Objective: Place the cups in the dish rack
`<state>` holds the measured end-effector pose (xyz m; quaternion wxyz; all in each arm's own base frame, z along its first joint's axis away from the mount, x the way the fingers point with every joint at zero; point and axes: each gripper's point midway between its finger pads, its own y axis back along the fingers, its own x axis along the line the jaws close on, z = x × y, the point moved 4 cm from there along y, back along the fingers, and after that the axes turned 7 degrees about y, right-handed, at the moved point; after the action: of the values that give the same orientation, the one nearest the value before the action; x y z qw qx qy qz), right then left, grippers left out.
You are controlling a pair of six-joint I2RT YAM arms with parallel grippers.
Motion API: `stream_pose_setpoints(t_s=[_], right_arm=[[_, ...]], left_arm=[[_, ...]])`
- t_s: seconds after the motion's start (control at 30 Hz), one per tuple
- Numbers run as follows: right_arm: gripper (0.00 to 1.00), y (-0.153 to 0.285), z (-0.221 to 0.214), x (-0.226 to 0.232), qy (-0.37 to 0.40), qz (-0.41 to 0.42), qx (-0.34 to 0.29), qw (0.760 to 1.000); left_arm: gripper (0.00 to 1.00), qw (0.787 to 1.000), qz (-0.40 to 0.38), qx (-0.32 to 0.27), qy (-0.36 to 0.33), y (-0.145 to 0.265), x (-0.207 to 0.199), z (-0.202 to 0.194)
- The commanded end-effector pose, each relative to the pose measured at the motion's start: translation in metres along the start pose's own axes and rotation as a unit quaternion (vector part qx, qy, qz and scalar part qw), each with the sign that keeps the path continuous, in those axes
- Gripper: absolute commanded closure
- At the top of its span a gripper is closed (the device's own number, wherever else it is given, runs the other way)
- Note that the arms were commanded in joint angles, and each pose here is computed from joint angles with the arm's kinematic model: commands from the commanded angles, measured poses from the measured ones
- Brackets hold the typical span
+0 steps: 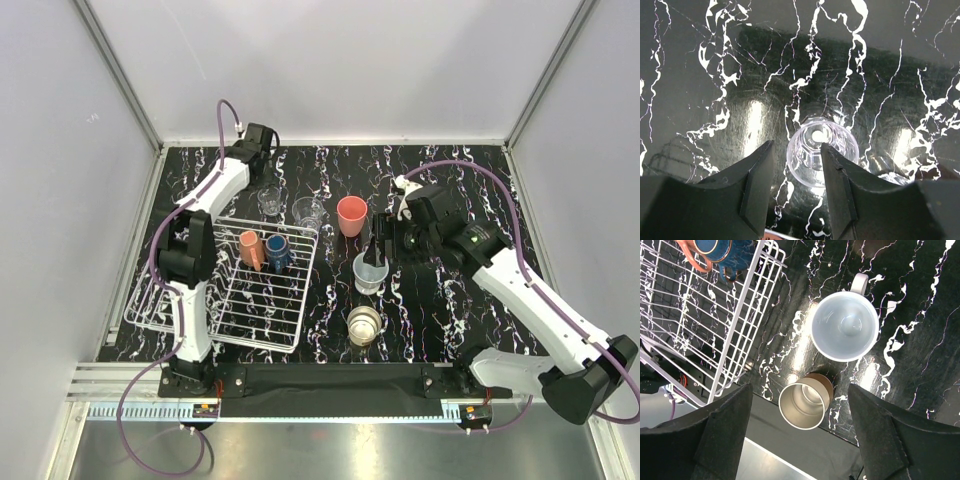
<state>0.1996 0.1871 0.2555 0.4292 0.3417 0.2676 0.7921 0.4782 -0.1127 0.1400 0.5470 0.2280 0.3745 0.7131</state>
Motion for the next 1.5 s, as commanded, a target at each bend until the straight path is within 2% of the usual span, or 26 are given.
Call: stream_pose_setpoints(t_s=[0.0,0.53,0.77,0.87,0.9,1.0,1.23,1.37,1.47], right_arm=[[0.16,0.003,0.005,0.008,0.012,0.020,-0.008,1.000],[0.16,-0.004,0.005,0.010,0.006,0.029,-0.003,1.000],[0.16,-0.006,0.005,0.011,0.005,0.030,0.001,1.000],[0.16,-0.006,0.004,0.010,0.006,0.028,0.003,1.000],[0.16,-0.005,0.004,0.010,0.006,0.029,0.002,1.000],[0.16,-0.006,0.002,0.010,0.004,0.027,0.005,1.000],[0.16,-0.012,0.002,0.005,-0.015,0.006,0.010,1.000],[0.16,-0.015,0.003,-0.001,-0.045,-0.026,0.007,0.999],[0.16,-0.013,0.004,-0.019,-0.085,-0.094,-0.003,0.992]], left_arm=[[0.53,0.999,0.000,-0.031,0.015,-0.003,0.000,0.011],[0.55,1.000,0.017,0.006,0.015,-0.032,0.003,-0.007],[0.67,1.000,0.018,0.018,0.012,-0.039,0.004,-0.015],[0.80,1.000,0.014,0.016,0.013,-0.038,0.003,-0.012],[0.89,1.000,0.011,0.014,0.014,-0.035,0.002,-0.010],[1.00,1.000,0.008,0.004,0.016,-0.027,0.000,-0.001],[1.00,0.997,-0.036,-0.057,0.040,0.042,-0.004,0.038],[1.00,0.989,-0.093,-0.104,0.046,0.112,-0.015,0.052],[1.00,0.983,-0.132,-0.122,0.018,0.162,-0.033,0.042]])
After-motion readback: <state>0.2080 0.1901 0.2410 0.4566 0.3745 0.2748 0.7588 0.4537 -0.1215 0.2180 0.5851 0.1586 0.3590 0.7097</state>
